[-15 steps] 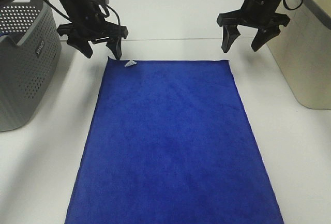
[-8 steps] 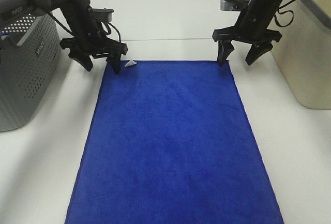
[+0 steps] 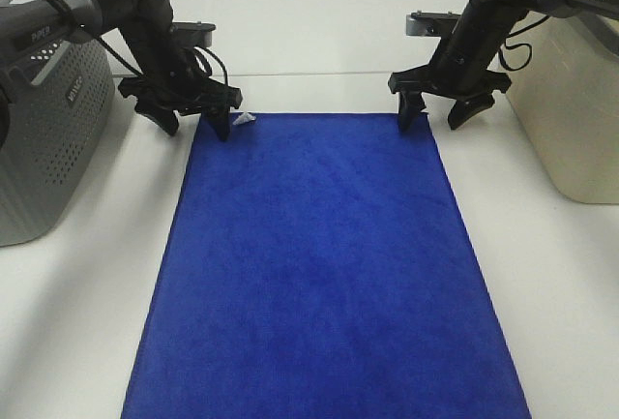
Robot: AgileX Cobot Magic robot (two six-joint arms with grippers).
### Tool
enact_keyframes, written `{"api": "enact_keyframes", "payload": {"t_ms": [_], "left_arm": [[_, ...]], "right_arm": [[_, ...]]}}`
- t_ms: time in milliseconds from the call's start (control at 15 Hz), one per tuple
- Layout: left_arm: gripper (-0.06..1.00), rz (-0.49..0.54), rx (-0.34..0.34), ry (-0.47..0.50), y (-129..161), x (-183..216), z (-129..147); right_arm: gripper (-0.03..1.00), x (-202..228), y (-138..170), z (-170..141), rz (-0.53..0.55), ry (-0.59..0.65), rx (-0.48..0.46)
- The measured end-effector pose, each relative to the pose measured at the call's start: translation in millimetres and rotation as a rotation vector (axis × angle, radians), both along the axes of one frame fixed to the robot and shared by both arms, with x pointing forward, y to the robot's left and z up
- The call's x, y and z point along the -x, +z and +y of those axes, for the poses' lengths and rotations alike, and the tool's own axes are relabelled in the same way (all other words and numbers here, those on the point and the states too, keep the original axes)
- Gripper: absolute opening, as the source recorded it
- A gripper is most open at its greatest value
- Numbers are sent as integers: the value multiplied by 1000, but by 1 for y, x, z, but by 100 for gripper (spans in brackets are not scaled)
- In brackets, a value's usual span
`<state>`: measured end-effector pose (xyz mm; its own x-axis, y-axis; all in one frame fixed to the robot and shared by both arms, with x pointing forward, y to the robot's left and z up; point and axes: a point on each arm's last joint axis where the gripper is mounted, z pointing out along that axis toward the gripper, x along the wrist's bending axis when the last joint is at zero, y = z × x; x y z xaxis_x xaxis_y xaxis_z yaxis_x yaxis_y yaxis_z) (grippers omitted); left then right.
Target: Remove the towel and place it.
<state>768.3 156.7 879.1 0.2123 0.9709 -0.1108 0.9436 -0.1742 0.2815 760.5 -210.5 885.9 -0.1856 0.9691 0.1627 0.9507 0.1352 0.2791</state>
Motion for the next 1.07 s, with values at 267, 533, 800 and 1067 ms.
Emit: {"api": "enact_keyframes", "payload": {"t_ms": [267,533,800,1067], "left_arm": [[75,1,0,-2,-1,0,0],[75,4,-1,-4,-1,0,0],[74,4,0,-15,-1,1,-5],[74,-21,61,-29,-1,2,-19]], "right_arm": [[78,0,-4,0,11,13,4],[78,3,-5,0,42,19,6],[76,3,-4,3,51,9,-34],[71,4,-2,16,45,9,-89]]}}
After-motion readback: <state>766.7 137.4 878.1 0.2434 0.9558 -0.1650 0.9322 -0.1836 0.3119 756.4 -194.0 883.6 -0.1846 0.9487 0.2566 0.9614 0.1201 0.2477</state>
